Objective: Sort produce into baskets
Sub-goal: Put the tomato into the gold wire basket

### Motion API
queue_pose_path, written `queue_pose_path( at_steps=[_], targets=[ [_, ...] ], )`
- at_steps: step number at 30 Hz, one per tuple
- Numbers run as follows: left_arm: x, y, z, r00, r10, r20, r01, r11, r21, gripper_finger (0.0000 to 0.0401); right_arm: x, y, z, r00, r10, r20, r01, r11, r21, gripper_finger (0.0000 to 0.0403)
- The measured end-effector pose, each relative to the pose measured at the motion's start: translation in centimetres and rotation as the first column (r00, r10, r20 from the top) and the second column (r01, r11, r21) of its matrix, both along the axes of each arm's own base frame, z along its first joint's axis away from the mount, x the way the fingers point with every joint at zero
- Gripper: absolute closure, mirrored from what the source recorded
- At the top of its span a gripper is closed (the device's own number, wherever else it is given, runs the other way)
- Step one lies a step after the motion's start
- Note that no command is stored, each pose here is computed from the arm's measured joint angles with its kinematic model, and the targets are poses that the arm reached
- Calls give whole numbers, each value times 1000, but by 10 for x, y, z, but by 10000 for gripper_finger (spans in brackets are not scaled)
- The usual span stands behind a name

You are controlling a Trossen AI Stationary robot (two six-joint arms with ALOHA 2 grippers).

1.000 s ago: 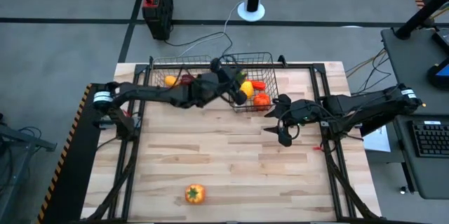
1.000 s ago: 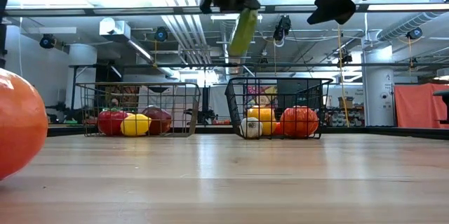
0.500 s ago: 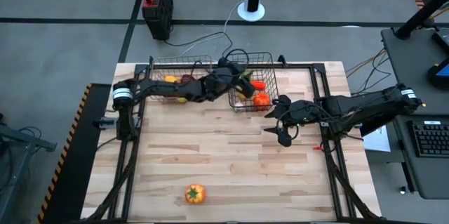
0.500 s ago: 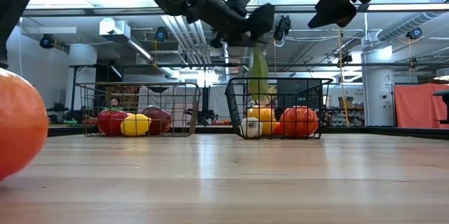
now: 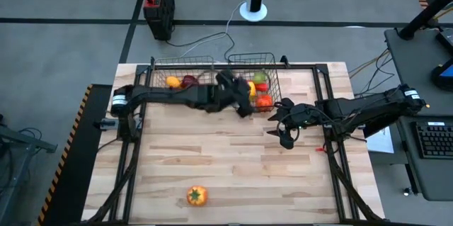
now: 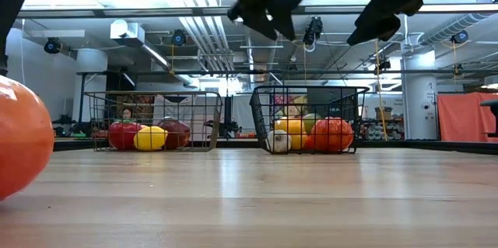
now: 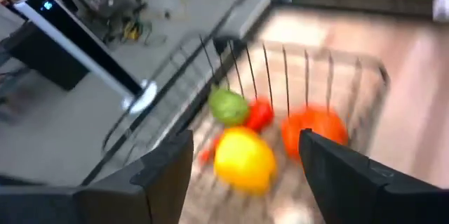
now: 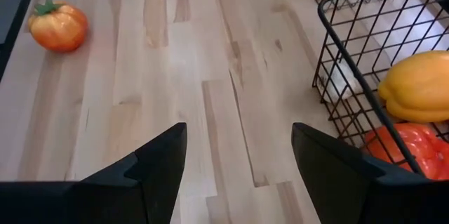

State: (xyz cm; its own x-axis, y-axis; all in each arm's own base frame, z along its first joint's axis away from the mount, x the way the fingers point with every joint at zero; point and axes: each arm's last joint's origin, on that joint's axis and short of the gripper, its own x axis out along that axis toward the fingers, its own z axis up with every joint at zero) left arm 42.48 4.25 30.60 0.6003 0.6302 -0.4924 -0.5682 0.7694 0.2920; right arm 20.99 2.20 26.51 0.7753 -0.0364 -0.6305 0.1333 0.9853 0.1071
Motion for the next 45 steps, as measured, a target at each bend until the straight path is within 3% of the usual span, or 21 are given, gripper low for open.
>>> queue_pose_path(
  at_steps=[4,7,10,13,17,19,22,28,33,36,40,45],
  targets=[
    [-15,-55,7,987,10,-163,-5,1000,30,168,0,1,-1,1000,-4,-1,4,1000,13,154],
    [-32,-99,5,977,43,-211,-25,996,87,173,0,5,-3,1000,5,7,-5,1000,23,154],
    [-51,-139,7,975,12,-222,1,998,58,176,1,9,-5,999,6,40,-8,999,51,154],
    [-69,-172,8,955,-106,-276,76,990,-117,178,2,14,-7,998,2,67,-8,996,89,154],
    [-89,-210,6,895,-295,-334,129,890,-438,178,6,25,-14,999,17,41,-22,992,126,154],
    [-97,-227,6,887,-335,-317,133,843,-521,178,10,32,-18,999,32,30,-36,990,135,154],
    [-105,-249,2,900,-330,-286,122,818,-563,178,18,44,-28,998,58,12,-59,987,147,154],
    [-118,-281,-15,926,-243,-291,14,789,-615,177,34,61,-47,997,77,-7,-74,980,183,154],
    [-137,-301,-26,906,-206,-370,-78,778,-624,177,45,75,-55,995,84,-50,-72,977,203,154],
    [-150,-317,-32,901,-204,-384,-82,788,-610,177,55,86,-55,993,103,-60,-89,975,202,154],
    [-164,-335,-42,909,-208,-362,-28,835,-550,177,72,102,-52,989,138,-59,-124,973,193,154],
    [-172,-346,-49,905,-203,-373,-39,835,-549,177,93,119,-52,985,161,-62,-147,972,184,154]
  ],
)
